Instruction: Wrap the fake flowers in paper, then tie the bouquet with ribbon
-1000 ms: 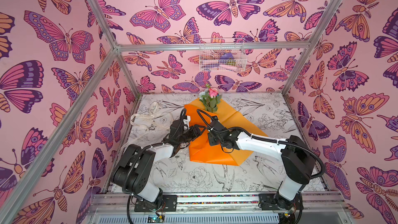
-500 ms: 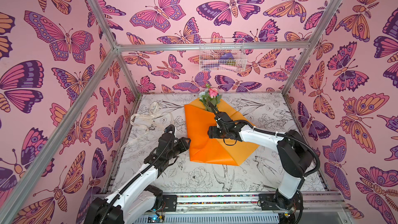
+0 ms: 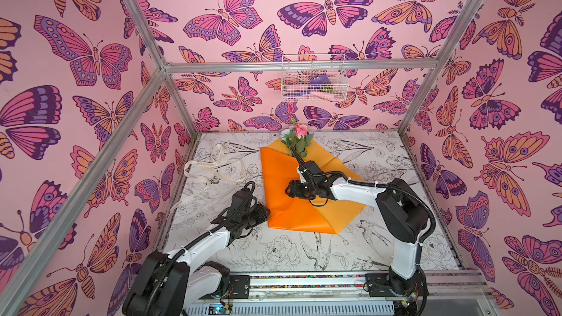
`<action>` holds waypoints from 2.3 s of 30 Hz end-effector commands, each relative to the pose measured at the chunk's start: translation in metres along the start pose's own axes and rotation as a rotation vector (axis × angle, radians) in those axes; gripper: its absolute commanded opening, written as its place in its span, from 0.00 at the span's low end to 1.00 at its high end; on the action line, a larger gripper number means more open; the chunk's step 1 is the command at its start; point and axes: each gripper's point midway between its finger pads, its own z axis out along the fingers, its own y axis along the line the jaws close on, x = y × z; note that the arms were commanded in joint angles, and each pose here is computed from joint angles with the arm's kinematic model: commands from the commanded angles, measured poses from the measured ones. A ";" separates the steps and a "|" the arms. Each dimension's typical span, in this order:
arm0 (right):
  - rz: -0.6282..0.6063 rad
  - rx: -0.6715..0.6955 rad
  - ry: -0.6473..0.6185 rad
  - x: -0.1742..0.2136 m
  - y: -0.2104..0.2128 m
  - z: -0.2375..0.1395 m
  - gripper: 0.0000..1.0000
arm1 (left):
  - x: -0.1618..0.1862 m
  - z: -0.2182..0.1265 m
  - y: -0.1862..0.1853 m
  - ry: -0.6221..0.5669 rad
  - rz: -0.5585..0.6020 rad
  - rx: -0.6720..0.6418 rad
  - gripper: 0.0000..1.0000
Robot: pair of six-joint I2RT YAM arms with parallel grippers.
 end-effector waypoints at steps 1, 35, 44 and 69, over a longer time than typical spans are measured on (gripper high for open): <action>0.000 -0.094 -0.036 -0.014 0.023 -0.001 0.59 | 0.002 0.004 -0.009 0.021 0.019 0.048 0.25; -0.105 0.175 -0.061 -0.017 -0.026 -0.001 0.15 | 0.008 0.040 -0.009 0.109 -0.024 0.054 0.33; -0.156 0.247 -0.087 -0.019 -0.027 -0.032 0.35 | 0.013 0.043 -0.004 0.130 -0.051 0.047 0.32; -0.273 0.141 0.136 0.066 0.017 0.012 0.19 | -0.007 0.049 -0.012 0.085 -0.053 0.050 0.32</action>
